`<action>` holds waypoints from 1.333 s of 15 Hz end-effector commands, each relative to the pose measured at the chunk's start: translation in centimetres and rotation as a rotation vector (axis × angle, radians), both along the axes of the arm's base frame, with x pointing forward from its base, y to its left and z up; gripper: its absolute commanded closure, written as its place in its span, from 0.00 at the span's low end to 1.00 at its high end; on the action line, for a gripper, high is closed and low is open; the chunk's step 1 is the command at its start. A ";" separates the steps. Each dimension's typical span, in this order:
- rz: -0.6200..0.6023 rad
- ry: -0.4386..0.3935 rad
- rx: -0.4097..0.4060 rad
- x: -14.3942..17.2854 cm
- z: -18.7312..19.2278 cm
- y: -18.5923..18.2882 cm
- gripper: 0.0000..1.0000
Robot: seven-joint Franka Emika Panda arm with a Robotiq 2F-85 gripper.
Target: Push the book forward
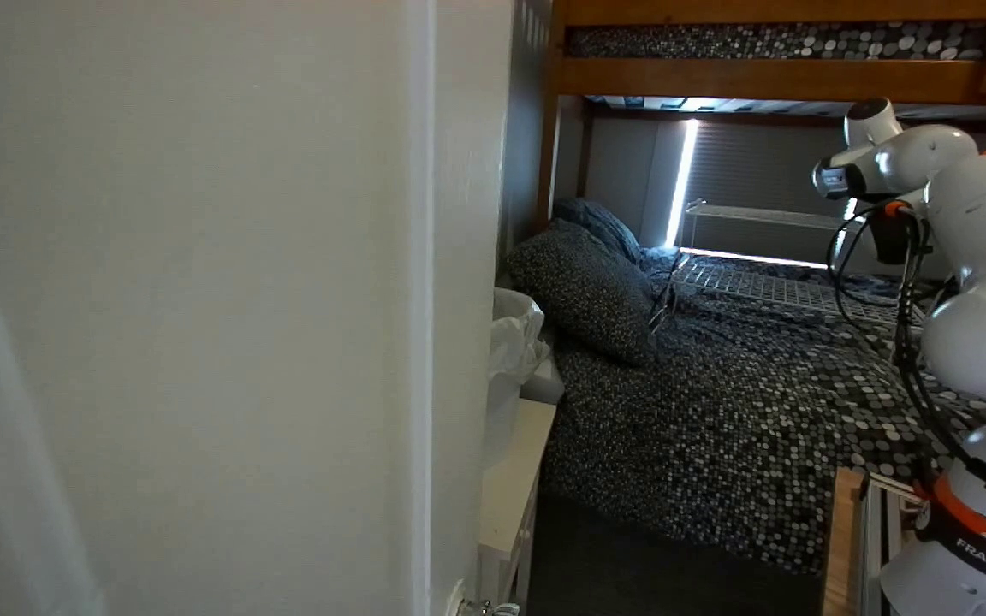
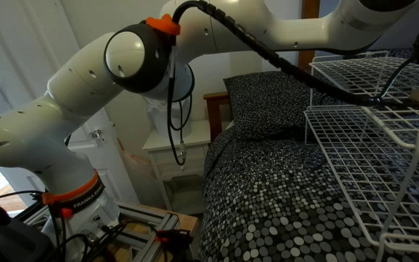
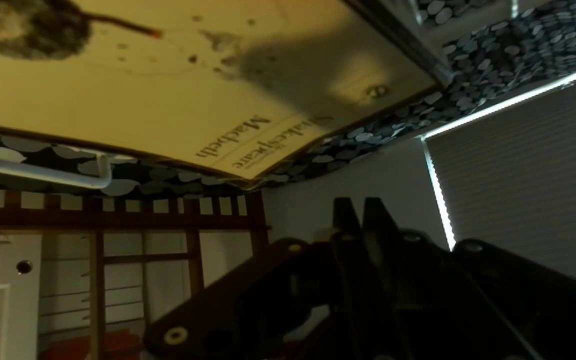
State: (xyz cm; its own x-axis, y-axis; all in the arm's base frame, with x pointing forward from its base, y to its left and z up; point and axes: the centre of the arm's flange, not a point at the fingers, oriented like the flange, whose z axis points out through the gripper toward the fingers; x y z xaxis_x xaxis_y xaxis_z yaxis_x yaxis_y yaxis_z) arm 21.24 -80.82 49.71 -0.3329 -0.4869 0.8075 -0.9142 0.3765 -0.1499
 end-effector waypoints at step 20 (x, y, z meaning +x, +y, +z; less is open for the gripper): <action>-0.037 0.252 0.654 1.4 0.9 2.2 1.00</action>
